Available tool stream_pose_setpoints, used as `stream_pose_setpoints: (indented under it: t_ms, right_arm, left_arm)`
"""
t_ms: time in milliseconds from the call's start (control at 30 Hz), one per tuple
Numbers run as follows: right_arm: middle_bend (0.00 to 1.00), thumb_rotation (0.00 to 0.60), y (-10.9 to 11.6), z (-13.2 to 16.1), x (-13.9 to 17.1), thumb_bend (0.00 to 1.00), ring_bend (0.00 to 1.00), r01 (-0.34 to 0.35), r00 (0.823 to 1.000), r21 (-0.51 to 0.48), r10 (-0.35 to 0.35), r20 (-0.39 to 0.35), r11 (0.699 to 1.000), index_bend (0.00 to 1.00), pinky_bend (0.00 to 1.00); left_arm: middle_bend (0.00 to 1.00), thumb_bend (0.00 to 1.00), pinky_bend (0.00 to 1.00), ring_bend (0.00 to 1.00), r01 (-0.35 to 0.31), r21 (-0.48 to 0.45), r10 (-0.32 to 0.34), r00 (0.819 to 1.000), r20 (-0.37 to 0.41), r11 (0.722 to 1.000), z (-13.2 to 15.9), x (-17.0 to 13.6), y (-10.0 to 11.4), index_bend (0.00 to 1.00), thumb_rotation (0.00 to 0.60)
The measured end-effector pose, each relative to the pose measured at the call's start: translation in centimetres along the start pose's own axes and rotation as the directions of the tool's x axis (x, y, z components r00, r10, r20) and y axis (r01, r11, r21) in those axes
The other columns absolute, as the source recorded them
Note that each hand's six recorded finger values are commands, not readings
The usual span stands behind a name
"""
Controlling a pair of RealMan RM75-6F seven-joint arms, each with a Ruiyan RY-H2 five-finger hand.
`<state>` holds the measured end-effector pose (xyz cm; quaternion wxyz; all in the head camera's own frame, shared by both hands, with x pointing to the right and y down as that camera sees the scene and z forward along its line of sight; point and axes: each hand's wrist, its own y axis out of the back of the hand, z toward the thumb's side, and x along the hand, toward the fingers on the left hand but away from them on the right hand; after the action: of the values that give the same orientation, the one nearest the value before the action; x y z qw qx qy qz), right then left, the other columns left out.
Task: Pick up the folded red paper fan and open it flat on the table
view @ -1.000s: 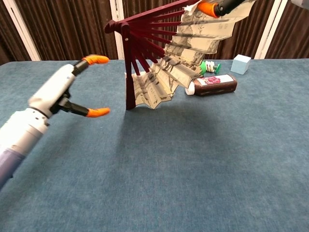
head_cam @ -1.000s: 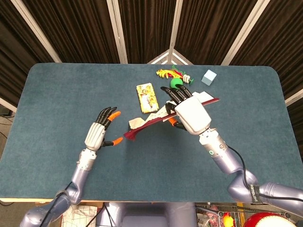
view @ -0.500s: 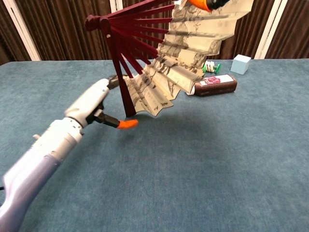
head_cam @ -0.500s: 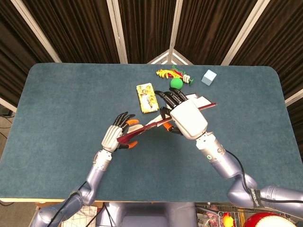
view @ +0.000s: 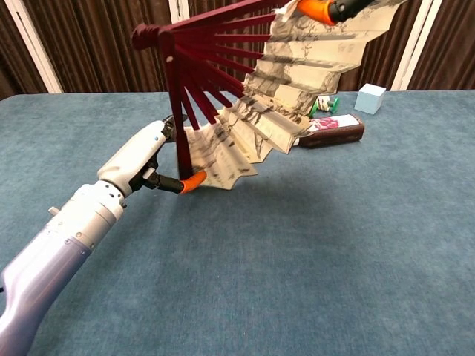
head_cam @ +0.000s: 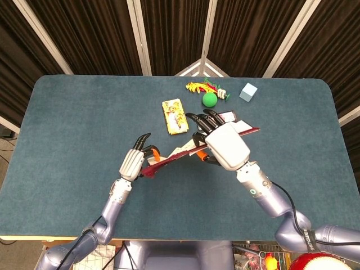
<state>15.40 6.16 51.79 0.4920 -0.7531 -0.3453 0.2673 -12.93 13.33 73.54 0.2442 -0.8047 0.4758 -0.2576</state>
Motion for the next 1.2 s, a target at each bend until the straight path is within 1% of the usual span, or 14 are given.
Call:
stream_pose_setpoints:
  t_ms: [167, 300, 500, 633, 700, 800, 833, 1000, 1067, 1200]
  right_arm:
    - [0.18, 0.600, 0.6, -1.2, 0.2, 0.46, 0.22, 0.015, 0.999, 0.003, -0.015, 0.032, 1.000, 0.82, 0.17]
    - [0.18, 0.600, 1.2, -2.3, 0.2, 0.46, 0.22, 0.025, 0.998, 0.002, -0.025, 0.064, 1.000, 0.82, 0.17]
    - [0.18, 0.600, 1.7, -3.9, 0.1, 0.46, 0.22, 0.041, 0.994, 0.004, -0.041, 0.101, 0.999, 0.82, 0.17]
    - [0.18, 0.600, 2.0, -4.9, 0.0, 0.46, 0.22, 0.056, 0.990, -0.013, -0.054, 0.132, 0.998, 0.82, 0.17]
    - [0.18, 0.600, 2.1, -5.7, 0.0, 0.46, 0.22, 0.063, 0.986, -0.020, -0.059, 0.153, 0.998, 0.82, 0.17]
    - [0.18, 0.600, 2.4, -6.7, -0.1, 0.46, 0.22, 0.068, 0.982, -0.014, -0.064, 0.178, 0.998, 0.82, 0.17]
    - [0.18, 0.600, 2.5, -6.8, -0.2, 0.46, 0.22, 0.070, 0.981, -0.014, -0.066, 0.182, 0.997, 0.82, 0.17]
    - [0.18, 0.600, 2.6, -6.9, -0.1, 0.46, 0.22, 0.067, 0.980, -0.010, -0.064, 0.186, 0.998, 0.82, 0.17]
    - [0.18, 0.600, 2.6, -6.9, 0.0, 0.46, 0.22, 0.065, 0.980, -0.014, -0.061, 0.188, 0.998, 0.82, 0.17]
    - [0.18, 0.600, 2.1, -7.2, 0.2, 0.46, 0.22, 0.053, 0.979, -0.015, -0.049, 0.196, 0.998, 0.82, 0.17]
  left_arm:
    - [0.55, 0.53, 0.13, 0.12, -0.073, 0.056, 0.072, 0.997, 0.023, 0.996, -0.6, 0.5, 2.2, 0.72, 0.600]
    - [0.54, 0.53, 0.13, 0.12, -0.127, 0.092, 0.124, 0.992, 0.035, 0.988, -1.3, 0.9, 4.1, 0.71, 0.600]
    - [0.53, 0.51, 0.13, 0.12, -0.218, 0.111, 0.211, 0.975, 0.072, 0.970, -1.9, 1.4, 7.2, 0.69, 0.600]
    - [0.53, 0.51, 0.13, 0.12, -0.287, 0.114, 0.274, 0.955, 0.115, 0.951, -1.7, 2.0, 9.8, 0.70, 0.600]
    - [0.53, 0.51, 0.13, 0.12, -0.309, 0.122, 0.293, 0.946, 0.136, 0.943, -1.6, 2.3, 10.8, 0.70, 0.600]
    - [0.53, 0.52, 0.13, 0.12, -0.348, 0.148, 0.319, 0.929, 0.189, 0.926, -1.0, 2.6, 12.5, 0.70, 0.600]
    - [0.52, 0.52, 0.13, 0.12, -0.365, 0.156, 0.330, 0.920, 0.211, 0.918, -0.7, 2.7, 13.2, 0.70, 0.600]
    - [0.52, 0.51, 0.13, 0.12, -0.410, 0.159, 0.361, 0.893, 0.269, 0.898, 0.6, 3.1, 14.7, 0.70, 0.600]
    - [0.52, 0.51, 0.13, 0.12, -0.430, 0.174, 0.369, 0.880, 0.298, 0.886, 1.2, 3.1, 15.5, 0.70, 0.600]
    - [0.52, 0.51, 0.13, 0.12, -0.471, 0.238, 0.373, 0.854, 0.361, 0.849, 1.8, 2.9, 17.4, 0.69, 0.600]
